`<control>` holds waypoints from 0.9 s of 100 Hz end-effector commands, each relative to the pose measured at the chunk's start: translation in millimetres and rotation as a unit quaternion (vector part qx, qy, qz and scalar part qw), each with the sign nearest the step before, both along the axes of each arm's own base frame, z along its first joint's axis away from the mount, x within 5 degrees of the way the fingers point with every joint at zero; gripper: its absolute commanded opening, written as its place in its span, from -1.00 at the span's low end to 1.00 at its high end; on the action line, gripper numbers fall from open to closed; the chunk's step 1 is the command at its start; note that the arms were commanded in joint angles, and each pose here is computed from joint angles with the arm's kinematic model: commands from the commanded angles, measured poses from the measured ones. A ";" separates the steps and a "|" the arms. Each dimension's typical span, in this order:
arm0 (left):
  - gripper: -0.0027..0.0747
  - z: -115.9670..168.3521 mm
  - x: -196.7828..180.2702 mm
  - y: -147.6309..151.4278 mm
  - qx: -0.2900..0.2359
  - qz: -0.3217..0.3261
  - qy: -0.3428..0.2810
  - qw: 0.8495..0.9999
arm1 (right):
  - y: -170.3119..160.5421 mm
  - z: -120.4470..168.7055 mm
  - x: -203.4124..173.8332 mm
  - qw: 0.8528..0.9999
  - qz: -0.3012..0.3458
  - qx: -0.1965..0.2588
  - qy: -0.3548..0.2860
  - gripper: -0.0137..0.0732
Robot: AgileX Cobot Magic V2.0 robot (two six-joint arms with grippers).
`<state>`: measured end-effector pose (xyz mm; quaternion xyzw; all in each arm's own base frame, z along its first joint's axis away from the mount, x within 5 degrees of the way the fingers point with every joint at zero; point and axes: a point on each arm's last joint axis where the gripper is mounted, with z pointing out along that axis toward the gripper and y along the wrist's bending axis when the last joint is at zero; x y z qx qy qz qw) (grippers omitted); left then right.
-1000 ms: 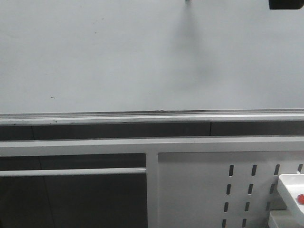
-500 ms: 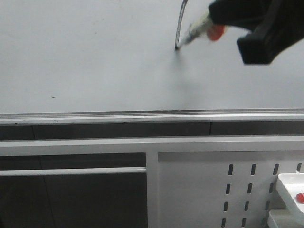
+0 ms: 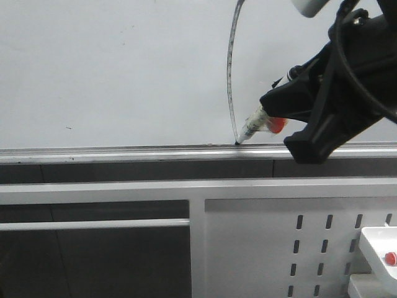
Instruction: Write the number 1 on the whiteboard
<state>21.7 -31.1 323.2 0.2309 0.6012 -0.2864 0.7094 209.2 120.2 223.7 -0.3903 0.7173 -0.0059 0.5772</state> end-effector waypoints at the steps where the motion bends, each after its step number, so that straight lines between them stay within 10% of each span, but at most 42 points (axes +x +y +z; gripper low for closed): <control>1: -0.98 11.7 -0.1 2.8 -0.029 0.010 -0.014 0.999 | -3.7 18.3 11.3 0.997 -0.030 0.035 -0.059 -0.85; 30: -0.92 -1.5 -2.6 -8.7 0.039 -0.048 0.053 0.997 | 21.5 91.6 -68.4 0.983 0.135 0.088 -0.089 -0.86; 54: -0.02 14.0 18.6 -32.8 0.192 -0.094 0.049 0.976 | 24.1 148.4 -111.4 0.965 0.240 0.093 -0.052 -0.86; 90: -0.05 42.9 65.3 -76.8 0.277 -0.171 0.058 0.944 | 43.1 183.8 -111.7 0.958 0.275 0.083 -0.007 -0.86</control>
